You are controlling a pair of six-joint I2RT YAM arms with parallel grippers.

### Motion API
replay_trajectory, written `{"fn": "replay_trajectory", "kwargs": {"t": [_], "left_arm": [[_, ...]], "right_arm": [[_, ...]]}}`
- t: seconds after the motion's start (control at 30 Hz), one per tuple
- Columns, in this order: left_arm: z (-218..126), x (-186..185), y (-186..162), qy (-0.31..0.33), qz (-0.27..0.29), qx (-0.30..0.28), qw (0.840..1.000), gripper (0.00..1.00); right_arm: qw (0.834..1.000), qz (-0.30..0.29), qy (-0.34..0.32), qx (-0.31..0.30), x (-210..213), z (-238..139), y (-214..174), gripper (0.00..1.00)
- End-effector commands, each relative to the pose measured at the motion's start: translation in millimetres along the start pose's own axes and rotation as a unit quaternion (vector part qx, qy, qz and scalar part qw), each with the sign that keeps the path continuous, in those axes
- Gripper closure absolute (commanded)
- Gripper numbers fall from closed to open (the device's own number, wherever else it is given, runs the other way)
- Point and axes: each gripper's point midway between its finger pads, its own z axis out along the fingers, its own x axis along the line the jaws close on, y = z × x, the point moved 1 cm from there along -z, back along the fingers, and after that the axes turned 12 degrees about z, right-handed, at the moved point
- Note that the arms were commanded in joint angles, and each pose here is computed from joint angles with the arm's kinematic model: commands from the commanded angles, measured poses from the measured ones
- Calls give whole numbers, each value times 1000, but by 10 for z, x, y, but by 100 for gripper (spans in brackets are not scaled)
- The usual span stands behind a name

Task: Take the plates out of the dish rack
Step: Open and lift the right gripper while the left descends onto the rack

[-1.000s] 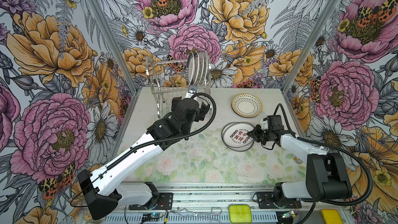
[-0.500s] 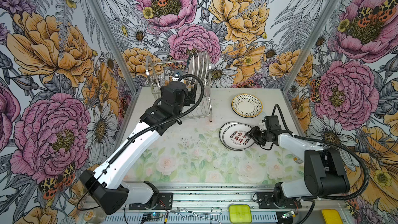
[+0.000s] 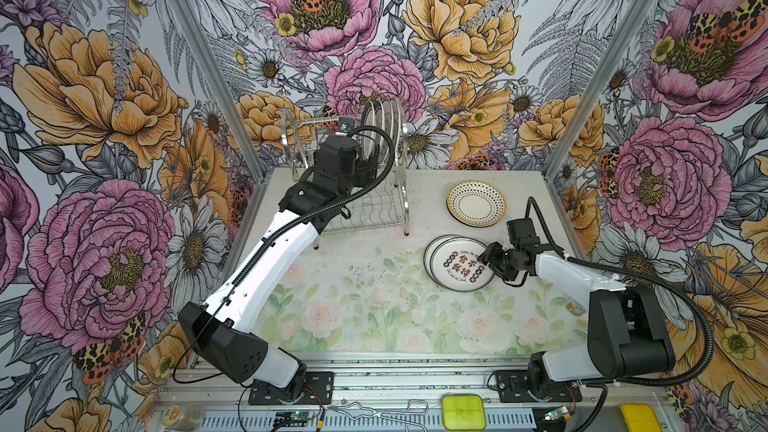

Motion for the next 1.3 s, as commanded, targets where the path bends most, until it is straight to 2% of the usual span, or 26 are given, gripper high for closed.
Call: {"fn": "replay_trajectory", "kwargs": {"t": [0.0,0.43,0.7,0.77,0.87,0.9,0.93,1.03,1.07,1.13,1.27], "left_arm": [[27,-5,96,-13,6,-9,1000,1],[213,41,104,-9,6,-3,1000,1],[237,46,143,-13,5,-6,1000,2],[243,53,161,-20,2,-9,1000,2],[253,10,200,-43,-2,-16,999,4],[255,-13,210,-52,-2,-18,998,4],[256,-35,220,-61,0,-20,998,5],[266,-87,235,-91,-1,-25,996,6],[266,-94,232,-100,-3,-26,995,6],[265,-111,239,-119,-6,-31,992,7],[280,-87,235,-135,-9,-37,990,7]], "right_arm": [[999,-16,-25,-22,6,-72,78,43],[997,-34,-65,-6,98,119,46,39],[995,-39,-85,-46,94,-22,153,37],[994,-41,-80,-58,126,-84,187,32],[994,-43,-69,-68,192,-159,223,31],[994,-43,-65,-70,211,-178,233,28],[995,-43,-61,-73,235,-199,251,19],[994,-45,-54,-79,279,-245,290,15],[994,-44,-52,-81,286,-253,299,6],[994,-45,-47,-86,318,-286,331,1],[994,-47,-38,-93,357,-353,381,1]]}}
